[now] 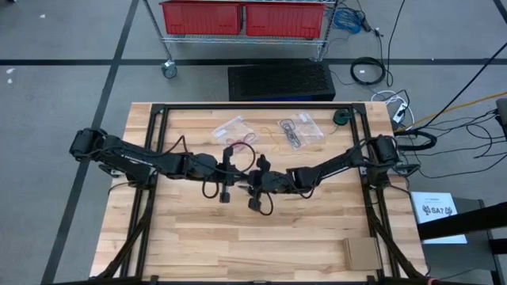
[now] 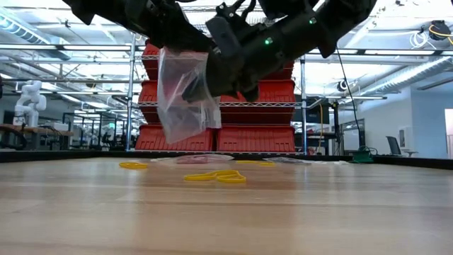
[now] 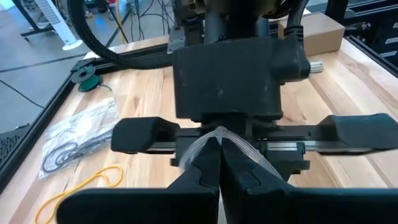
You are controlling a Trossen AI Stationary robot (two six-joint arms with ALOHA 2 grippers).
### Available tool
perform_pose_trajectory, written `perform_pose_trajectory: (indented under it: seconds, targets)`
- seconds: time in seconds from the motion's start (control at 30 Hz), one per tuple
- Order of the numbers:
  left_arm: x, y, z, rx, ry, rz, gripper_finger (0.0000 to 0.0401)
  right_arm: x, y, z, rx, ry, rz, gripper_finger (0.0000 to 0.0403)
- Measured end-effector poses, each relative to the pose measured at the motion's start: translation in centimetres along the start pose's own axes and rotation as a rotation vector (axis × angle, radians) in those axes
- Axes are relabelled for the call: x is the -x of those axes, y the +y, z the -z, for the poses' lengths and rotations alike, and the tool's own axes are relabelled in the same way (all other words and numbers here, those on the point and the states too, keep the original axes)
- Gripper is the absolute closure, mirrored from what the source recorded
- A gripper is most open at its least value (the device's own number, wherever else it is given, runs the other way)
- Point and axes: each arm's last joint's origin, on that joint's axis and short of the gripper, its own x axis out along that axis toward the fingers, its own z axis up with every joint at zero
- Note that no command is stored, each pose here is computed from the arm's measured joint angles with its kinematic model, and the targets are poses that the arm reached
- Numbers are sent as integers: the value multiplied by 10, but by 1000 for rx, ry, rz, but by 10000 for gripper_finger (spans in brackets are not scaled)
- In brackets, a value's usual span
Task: Sort rubber bands
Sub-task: Open the zip bag, then put the top yellow rubber band into the zip bag
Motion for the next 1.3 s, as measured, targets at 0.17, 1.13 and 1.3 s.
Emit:
perform_pose_trajectory:
  seconds: [0.17,1.13,1.3]
  targets:
    - [0,0,1,-2,12,6,400,1,3,0,-61,20,-81,327]
    - [10,10,2,0,69,-108,400,73,8,-35,-62,106,44,175]
    - [10,10,3,0,66,-102,400,97,10,-39,-69,130,92,175]
